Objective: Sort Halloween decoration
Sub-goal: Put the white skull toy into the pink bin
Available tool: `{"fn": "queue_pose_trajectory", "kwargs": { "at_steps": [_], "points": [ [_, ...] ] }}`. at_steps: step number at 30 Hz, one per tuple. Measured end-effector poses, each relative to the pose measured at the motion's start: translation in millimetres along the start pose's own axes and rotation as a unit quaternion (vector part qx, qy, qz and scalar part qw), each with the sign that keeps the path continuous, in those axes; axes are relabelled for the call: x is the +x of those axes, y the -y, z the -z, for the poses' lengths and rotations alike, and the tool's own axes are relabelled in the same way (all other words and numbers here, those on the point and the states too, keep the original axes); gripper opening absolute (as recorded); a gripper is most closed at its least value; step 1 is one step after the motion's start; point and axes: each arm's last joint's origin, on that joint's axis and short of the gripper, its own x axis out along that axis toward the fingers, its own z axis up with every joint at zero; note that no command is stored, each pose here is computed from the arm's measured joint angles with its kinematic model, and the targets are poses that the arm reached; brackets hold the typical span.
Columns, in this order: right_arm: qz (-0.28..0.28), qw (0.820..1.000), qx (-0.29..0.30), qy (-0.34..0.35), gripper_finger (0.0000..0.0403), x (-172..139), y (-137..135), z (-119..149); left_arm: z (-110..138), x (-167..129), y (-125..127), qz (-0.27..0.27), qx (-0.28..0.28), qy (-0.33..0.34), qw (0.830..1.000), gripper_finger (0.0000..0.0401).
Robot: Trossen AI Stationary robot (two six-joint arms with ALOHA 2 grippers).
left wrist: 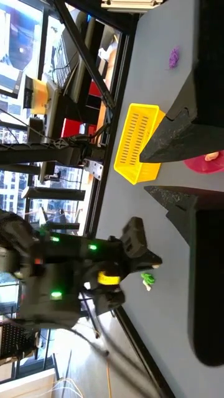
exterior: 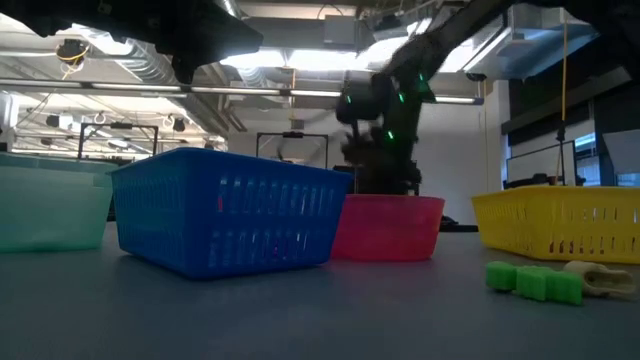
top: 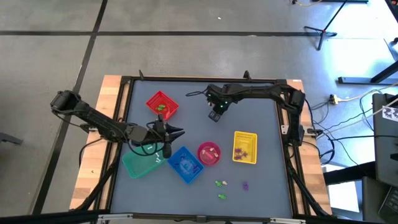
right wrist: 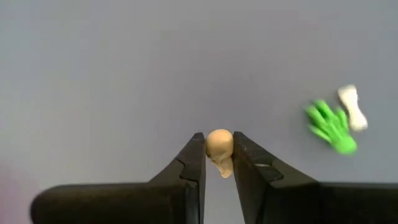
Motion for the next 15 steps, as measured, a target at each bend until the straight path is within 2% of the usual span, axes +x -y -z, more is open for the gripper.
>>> {"fn": "queue_pose_trajectory", "kwargs": {
  "at_steps": [7, 15],
  "points": [
    [-0.064, 0.996, -0.058, 0.028, 0.0056, -37, -45, -19, 0, 0, 0, 0.0, 0.0, 0.0, 1.0, 0.0056],
    [-0.103, 0.98, -0.168, 0.037, 0.0059, -69, -120, -8, 0, 0, 0, 0.007, 0.0, -0.001, 1.0, 0.0056]
  ]
}}
